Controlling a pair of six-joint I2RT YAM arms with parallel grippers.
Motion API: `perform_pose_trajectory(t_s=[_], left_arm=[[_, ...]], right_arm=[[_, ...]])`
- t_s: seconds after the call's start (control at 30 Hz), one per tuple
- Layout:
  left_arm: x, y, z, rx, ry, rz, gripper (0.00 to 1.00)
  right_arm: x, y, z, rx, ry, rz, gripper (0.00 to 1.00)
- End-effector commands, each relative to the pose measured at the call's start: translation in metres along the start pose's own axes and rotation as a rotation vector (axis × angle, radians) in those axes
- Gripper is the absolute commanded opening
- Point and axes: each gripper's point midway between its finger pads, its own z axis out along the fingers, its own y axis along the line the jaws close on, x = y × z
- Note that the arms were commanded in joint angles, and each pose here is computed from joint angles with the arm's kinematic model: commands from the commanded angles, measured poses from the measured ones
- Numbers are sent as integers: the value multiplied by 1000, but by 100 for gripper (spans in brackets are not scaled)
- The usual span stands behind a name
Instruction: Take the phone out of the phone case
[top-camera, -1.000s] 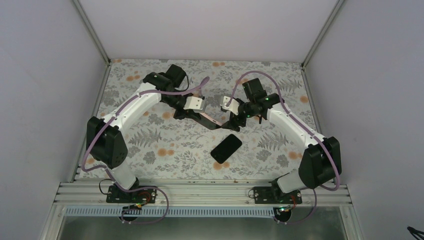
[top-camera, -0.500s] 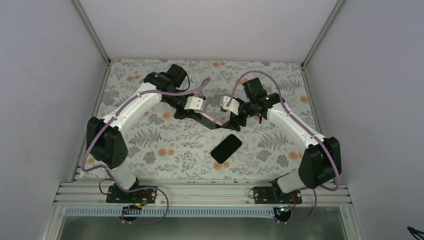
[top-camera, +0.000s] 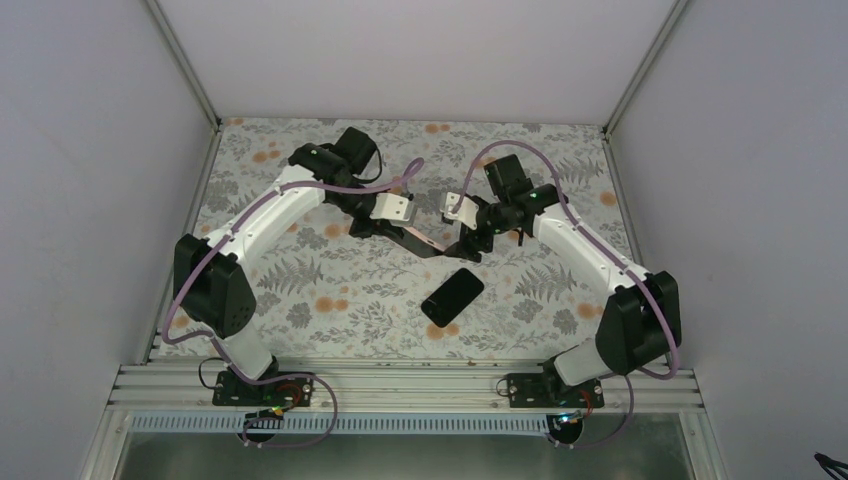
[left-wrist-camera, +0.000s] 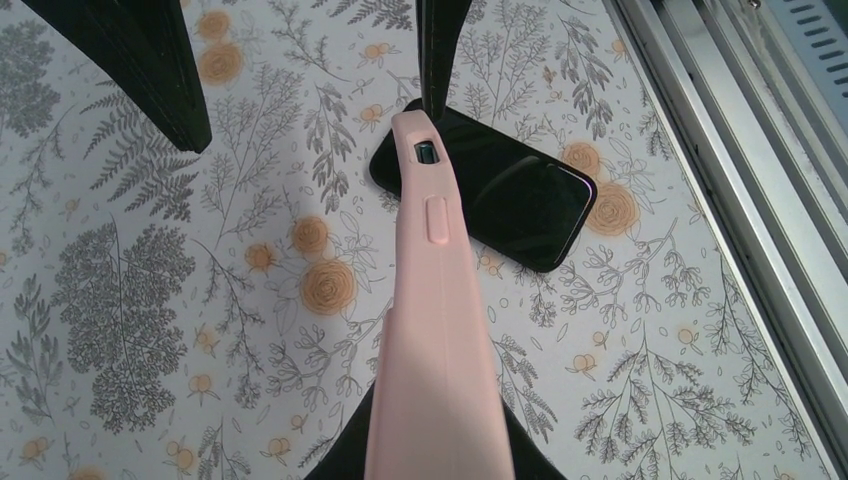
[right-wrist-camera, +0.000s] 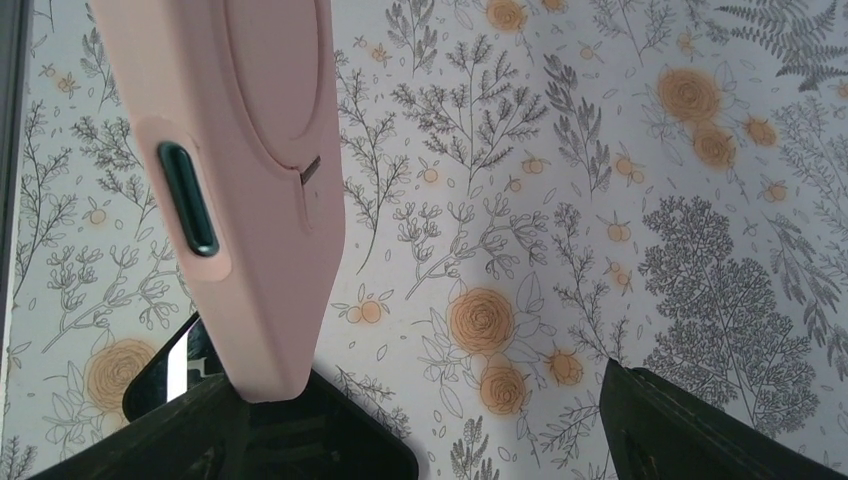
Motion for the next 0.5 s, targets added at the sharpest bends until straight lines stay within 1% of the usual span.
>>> perform_pose_trajectory(t_s=[0.0, 0.2, 0.37, 0.47], left_arm=[[-53, -57, -11, 208, -196, 11, 2], [-51, -58, -10, 213, -186, 9, 2], [-53, -58, -10, 215, -200, 8, 2], [-52, -54, -7, 200, -192, 2, 2]], right_arm=[[9, -62, -12, 235, 68, -53, 90], [11, -65, -13, 236, 81, -48, 90], [7, -69, -15, 249, 54, -39, 90], [5, -56, -11, 172, 38, -36, 90]])
